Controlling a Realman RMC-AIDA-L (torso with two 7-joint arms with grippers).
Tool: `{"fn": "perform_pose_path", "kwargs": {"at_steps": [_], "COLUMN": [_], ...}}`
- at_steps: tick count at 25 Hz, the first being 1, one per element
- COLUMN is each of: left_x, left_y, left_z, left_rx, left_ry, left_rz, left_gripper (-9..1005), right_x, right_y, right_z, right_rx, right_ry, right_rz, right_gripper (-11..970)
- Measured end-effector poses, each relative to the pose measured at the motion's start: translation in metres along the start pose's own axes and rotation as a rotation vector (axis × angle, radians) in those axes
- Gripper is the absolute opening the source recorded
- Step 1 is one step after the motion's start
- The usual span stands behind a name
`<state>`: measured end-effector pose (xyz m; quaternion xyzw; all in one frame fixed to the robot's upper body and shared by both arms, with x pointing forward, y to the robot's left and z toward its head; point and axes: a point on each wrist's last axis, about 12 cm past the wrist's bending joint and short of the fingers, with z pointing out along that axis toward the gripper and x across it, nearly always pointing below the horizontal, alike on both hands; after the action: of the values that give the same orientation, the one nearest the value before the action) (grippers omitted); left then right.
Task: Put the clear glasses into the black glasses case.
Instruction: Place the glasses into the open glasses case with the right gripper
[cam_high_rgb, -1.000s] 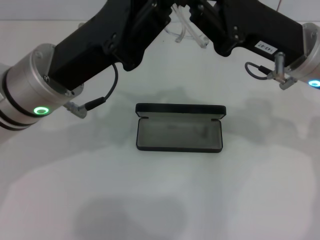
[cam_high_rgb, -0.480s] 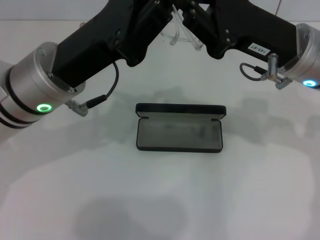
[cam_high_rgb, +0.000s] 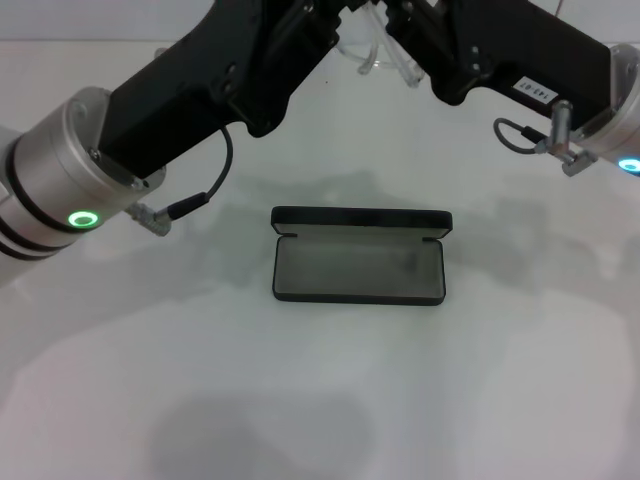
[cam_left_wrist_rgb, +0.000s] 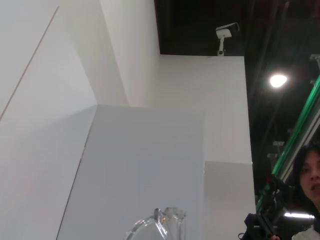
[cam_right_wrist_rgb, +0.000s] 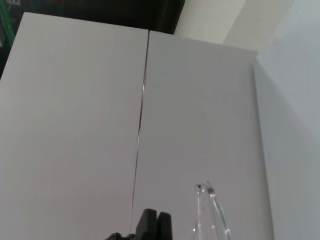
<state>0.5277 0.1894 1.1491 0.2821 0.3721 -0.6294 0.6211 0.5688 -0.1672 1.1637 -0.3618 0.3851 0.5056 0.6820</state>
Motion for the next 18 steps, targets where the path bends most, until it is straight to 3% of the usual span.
{"fn": "perform_pose_path", "kwargs": {"at_steps": [12,18], "left_x": [-0.002,-0.033], "left_y": [0.001,-0.001], "left_z": [-0.004,-0.052], "left_rx": [-0.010,-0.076], "left_ry": [0.006,0.078], "left_rz": [0.008,0.059], "left_gripper": [57,58], "right_x": [-0.001,-0.013], "right_y": [0.002,0.007], "right_z": [-0.006,-0.026], "right_rx": [0.008,-0.038], "right_ry": [-0.001,0.044], "right_rz": [-0.001,0.016], "right_gripper": [132,135]}}
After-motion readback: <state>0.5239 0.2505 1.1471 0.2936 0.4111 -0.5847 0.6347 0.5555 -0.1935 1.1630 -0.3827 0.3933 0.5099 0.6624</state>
